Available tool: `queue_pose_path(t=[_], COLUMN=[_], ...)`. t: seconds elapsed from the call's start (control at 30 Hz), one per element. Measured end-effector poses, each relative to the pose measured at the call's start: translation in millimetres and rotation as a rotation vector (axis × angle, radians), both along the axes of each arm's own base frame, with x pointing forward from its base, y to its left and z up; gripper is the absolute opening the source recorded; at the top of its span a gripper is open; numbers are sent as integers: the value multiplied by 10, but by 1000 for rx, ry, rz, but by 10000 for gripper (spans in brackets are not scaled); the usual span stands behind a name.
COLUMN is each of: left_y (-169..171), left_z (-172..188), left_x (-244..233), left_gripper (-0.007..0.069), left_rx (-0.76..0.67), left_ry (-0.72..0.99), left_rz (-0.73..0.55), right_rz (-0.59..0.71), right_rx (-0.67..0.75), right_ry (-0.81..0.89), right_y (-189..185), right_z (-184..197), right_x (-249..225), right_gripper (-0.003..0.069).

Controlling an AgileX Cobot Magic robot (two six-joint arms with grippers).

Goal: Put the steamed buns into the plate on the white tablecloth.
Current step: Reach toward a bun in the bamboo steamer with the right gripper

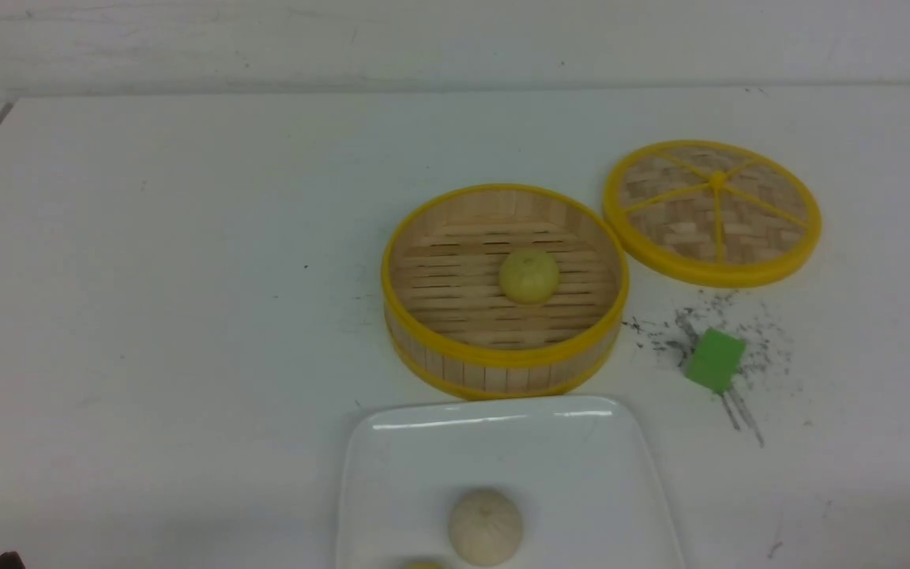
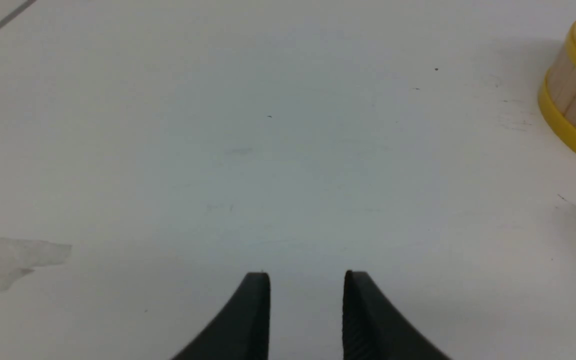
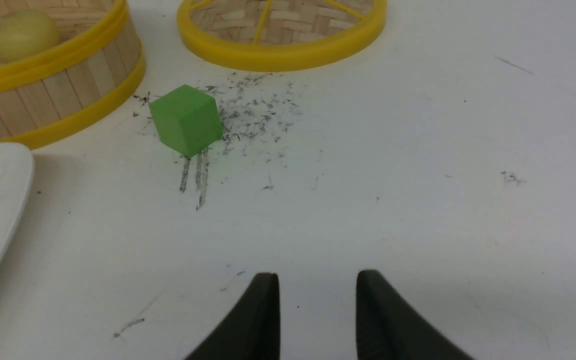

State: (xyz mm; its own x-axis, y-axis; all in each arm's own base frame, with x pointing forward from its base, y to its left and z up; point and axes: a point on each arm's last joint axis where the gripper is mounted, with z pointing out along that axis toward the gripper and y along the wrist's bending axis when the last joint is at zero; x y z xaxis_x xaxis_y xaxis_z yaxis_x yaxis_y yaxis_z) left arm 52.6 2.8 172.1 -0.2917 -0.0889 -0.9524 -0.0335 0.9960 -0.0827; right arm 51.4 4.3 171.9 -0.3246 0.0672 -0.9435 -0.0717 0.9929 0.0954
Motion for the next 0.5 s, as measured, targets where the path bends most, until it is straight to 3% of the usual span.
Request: queue_pose_path(t=[0.2, 0.3, 0.33, 0.37, 0.4, 0.5], left_y=[0, 0, 0, 0, 0, 0], left_z=[0, 0, 0, 0, 0, 0], left_x=[0, 0, 0, 0, 0, 0], left_gripper=[241, 241, 241, 241, 241, 241], left_rx=[0, 0, 0, 0, 0, 0], left_ry=[0, 0, 0, 0, 0, 0], left_rz=[0, 0, 0, 0, 0, 0], right_rz=[-5, -39, -38, -57, -64, -72], right_rx=[53, 406, 421, 619, 706, 817], right_ry=[-4, 20, 21, 44, 54, 66], right_y=[11, 78, 83, 117, 132, 150], right_z=[6, 15, 17, 35, 46, 61], right_x=[2, 3, 3, 0, -1, -1], right_gripper=[239, 239, 239, 239, 239, 239])
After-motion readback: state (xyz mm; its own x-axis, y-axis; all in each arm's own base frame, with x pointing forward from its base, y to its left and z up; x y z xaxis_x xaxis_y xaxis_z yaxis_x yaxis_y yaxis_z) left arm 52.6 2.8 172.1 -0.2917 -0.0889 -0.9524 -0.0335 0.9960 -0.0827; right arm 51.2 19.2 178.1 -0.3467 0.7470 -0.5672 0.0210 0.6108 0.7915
